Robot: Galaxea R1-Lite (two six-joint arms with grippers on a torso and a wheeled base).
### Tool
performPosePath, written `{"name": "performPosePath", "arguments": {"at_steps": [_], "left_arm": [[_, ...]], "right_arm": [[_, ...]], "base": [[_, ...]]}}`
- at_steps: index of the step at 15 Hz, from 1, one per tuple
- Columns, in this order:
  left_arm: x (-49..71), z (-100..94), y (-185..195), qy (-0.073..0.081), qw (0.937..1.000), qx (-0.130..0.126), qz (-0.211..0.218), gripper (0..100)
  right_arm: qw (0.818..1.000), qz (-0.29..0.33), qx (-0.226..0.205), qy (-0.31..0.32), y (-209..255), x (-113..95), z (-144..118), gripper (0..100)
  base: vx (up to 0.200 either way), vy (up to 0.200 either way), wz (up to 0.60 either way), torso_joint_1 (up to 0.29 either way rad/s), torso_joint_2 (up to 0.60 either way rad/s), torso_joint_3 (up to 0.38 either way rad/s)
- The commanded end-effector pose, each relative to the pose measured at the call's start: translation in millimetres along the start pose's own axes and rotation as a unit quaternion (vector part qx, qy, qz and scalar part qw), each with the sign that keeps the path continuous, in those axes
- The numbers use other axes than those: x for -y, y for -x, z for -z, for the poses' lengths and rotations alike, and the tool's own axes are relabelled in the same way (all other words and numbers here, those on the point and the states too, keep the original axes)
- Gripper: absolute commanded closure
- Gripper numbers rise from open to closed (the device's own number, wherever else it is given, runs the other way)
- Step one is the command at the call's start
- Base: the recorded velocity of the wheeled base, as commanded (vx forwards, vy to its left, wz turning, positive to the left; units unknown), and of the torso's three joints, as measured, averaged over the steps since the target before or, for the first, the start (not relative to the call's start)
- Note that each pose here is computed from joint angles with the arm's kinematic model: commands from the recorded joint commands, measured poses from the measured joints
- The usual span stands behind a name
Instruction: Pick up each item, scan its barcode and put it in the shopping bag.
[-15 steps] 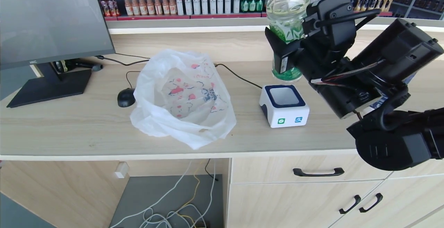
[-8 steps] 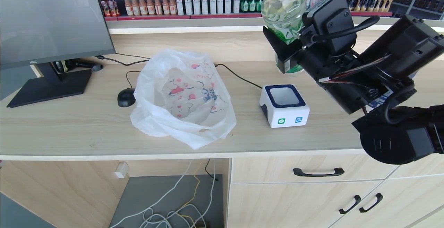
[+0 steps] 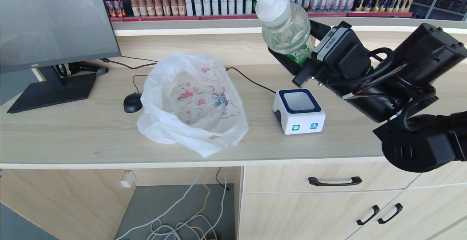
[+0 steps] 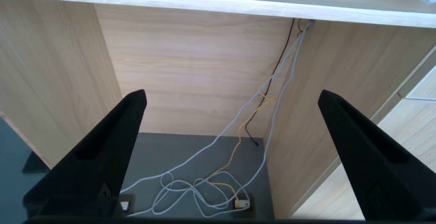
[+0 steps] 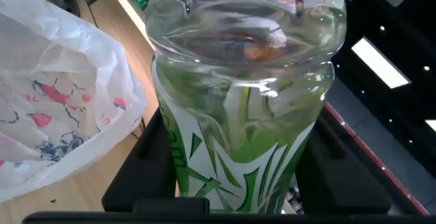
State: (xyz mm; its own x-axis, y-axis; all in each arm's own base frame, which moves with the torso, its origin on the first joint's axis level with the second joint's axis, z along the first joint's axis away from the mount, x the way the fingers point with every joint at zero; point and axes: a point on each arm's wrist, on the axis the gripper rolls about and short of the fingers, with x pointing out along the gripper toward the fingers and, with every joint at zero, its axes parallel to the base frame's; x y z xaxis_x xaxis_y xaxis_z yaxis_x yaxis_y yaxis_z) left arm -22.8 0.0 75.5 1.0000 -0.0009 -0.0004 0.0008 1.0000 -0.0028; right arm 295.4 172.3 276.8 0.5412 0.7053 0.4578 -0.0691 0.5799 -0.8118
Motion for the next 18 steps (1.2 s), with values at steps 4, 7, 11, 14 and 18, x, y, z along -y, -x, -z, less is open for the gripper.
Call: {"name": "performPosePath", "arguments": {"at_steps": [4, 7, 11, 14, 18], "left_arm": [[0.0, 0.0, 0, 0.0, 1.0, 0.0, 0.0, 0], [0.0, 0.0, 0, 0.0, 1.0, 0.0, 0.0, 0], [0.0, 0.0, 0, 0.0, 1.0, 0.0, 0.0, 0], [0.0, 0.0, 0, 0.0, 1.0, 0.0, 0.0, 0], [0.0, 0.0, 0, 0.0, 1.0, 0.0, 0.0, 0]], "right_arm": [[0.997, -0.058, 0.008, 0.052, 24, 0, 30, 100], [0.992, -0.096, 0.038, 0.069, 32, -5, 38, 100], [0.984, -0.135, 0.076, 0.086, 45, -10, 44, 100], [0.981, -0.142, 0.093, 0.091, 48, -6, 46, 100], [0.977, -0.154, 0.111, 0.096, 50, -6, 50, 100]], "base": [[0.0, 0.0, 0.0, 0.0, 0.0, 0.0], [0.0, 0.0, 0.0, 0.0, 0.0, 0.0], [0.0, 0.0, 0.0, 0.0, 0.0, 0.0], [0.0, 0.0, 0.0, 0.0, 0.0, 0.0], [0.0, 0.0, 0.0, 0.0, 0.0, 0.0]]}}
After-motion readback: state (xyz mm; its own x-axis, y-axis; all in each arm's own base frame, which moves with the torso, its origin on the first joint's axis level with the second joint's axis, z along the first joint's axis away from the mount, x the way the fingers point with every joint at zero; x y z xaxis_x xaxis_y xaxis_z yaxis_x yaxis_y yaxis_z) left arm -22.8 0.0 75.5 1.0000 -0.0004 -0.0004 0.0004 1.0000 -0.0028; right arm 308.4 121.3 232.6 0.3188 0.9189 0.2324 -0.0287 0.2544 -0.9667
